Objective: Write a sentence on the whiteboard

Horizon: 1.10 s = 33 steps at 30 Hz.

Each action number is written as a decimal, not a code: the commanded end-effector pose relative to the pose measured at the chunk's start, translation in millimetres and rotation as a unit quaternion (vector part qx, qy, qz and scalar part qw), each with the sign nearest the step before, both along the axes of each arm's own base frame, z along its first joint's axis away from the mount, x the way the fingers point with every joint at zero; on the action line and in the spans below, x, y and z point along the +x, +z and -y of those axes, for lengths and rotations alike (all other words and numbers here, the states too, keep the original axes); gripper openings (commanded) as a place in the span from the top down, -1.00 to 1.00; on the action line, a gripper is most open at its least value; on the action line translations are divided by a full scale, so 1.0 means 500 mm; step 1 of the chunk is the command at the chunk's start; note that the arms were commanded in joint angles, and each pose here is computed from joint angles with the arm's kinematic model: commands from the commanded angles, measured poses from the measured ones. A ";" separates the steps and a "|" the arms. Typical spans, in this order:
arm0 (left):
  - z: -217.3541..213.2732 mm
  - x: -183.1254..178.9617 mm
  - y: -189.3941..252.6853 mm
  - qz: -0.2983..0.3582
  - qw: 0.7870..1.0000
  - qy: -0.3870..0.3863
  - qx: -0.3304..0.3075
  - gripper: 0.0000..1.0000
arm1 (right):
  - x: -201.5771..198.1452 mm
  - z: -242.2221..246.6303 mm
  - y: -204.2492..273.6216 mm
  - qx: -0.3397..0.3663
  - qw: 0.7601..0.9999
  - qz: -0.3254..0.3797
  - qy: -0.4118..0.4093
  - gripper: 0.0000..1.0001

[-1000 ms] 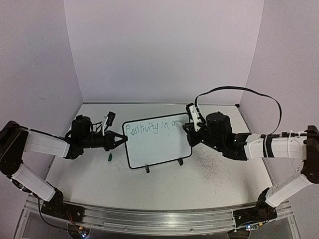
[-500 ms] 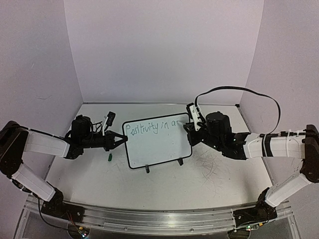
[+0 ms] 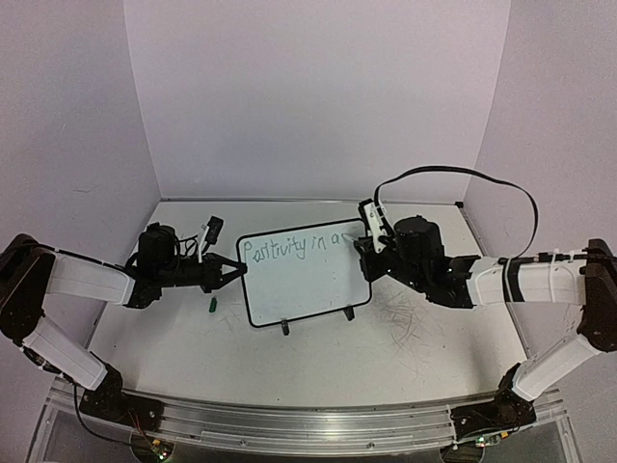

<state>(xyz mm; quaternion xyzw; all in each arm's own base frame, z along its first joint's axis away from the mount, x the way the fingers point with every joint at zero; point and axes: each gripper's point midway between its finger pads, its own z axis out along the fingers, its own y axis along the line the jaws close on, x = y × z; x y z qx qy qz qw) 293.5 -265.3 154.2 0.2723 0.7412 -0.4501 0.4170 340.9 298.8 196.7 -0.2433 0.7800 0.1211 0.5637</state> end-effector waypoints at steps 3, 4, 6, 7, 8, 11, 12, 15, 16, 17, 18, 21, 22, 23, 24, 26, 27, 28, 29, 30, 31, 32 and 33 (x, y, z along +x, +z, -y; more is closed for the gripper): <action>-0.010 0.021 0.012 0.044 0.999 0.021 0.012 1.00 | 0.018 -0.016 0.035 0.017 1.000 0.019 -0.001 1.00; -0.010 0.021 0.012 0.044 0.999 0.021 0.012 1.00 | 0.017 -0.018 0.034 0.016 1.000 0.018 0.001 1.00; -0.011 0.021 0.012 0.044 0.999 0.022 0.012 1.00 | 0.015 -0.021 0.032 0.017 1.000 0.016 0.006 1.00; -0.011 0.021 0.012 0.045 0.999 0.022 0.012 1.00 | 0.014 -0.021 0.031 0.016 1.000 0.015 0.007 1.00; -0.011 0.021 0.013 0.045 0.999 0.022 0.012 1.00 | 0.012 -0.021 0.030 0.016 1.000 0.013 0.009 1.00; -0.011 0.021 0.013 0.045 0.999 0.022 0.012 1.00 | 0.009 -0.020 0.022 0.015 1.000 0.008 0.011 1.00; -0.011 0.021 0.013 0.045 0.999 0.022 0.012 1.00 | 0.008 -0.019 0.019 0.014 1.000 0.006 0.011 1.00; -0.011 0.021 0.015 0.046 0.999 0.023 0.012 1.00 | 0.003 -0.016 0.010 0.011 1.000 -0.001 0.012 1.00; -0.011 0.021 0.015 0.046 0.999 0.023 0.012 1.00 | 0.001 -0.015 0.007 0.010 1.000 -0.003 0.012 1.00; -0.011 0.021 0.015 0.046 0.999 0.023 0.011 1.00 | 0.000 -0.013 0.003 0.009 1.000 -0.006 0.012 1.00; -0.011 0.021 0.015 0.046 0.999 0.023 0.011 1.00 | -0.002 -0.012 -0.001 0.008 1.000 -0.008 0.012 1.00; -0.011 0.021 0.016 0.046 0.999 0.023 0.012 1.00 | -0.006 -0.009 -0.010 0.006 1.000 -0.014 0.012 1.00; -0.011 0.021 0.016 0.046 0.999 0.023 0.012 1.00 | -0.007 -0.008 -0.012 0.004 1.000 -0.015 0.012 1.00; -0.011 0.021 0.016 0.046 0.999 0.023 0.012 1.00 | -0.008 -0.007 -0.015 0.003 1.000 -0.016 0.012 1.00; -0.011 0.021 0.016 0.046 0.999 0.023 0.012 1.00 | -0.009 -0.006 -0.016 0.002 1.000 -0.017 0.012 1.00; -0.011 0.021 0.017 0.047 0.999 0.022 0.011 1.00 | -0.010 -0.003 -0.019 0.001 1.000 -0.018 0.011 1.00; -0.010 0.021 0.017 0.047 0.999 0.022 0.011 1.00 | -0.011 -0.003 -0.021 0.000 1.000 -0.019 0.011 1.00; -0.010 0.021 0.017 0.047 0.999 0.022 0.011 1.00 | -0.011 -0.002 -0.021 0.000 1.000 -0.019 0.011 1.00; -0.010 0.021 0.017 0.047 0.999 0.022 0.011 1.00 | -0.012 -0.001 -0.023 -0.001 1.000 -0.020 0.011 1.00; -0.011 0.021 0.017 0.046 0.999 0.022 0.011 1.00 | -0.012 -0.001 -0.024 -0.002 1.000 -0.021 0.011 1.00; -0.011 0.021 0.017 0.046 0.999 0.023 0.011 1.00 | -0.013 0.000 -0.025 -0.003 1.000 -0.021 0.010 1.00; -0.011 0.021 0.016 0.046 0.999 0.023 0.011 1.00 | -0.013 0.001 -0.027 -0.004 1.000 -0.022 0.009 1.00; -0.011 0.021 0.016 0.046 0.999 0.023 0.011 1.00 | -0.013 0.003 -0.028 -0.005 1.000 -0.022 0.007 1.00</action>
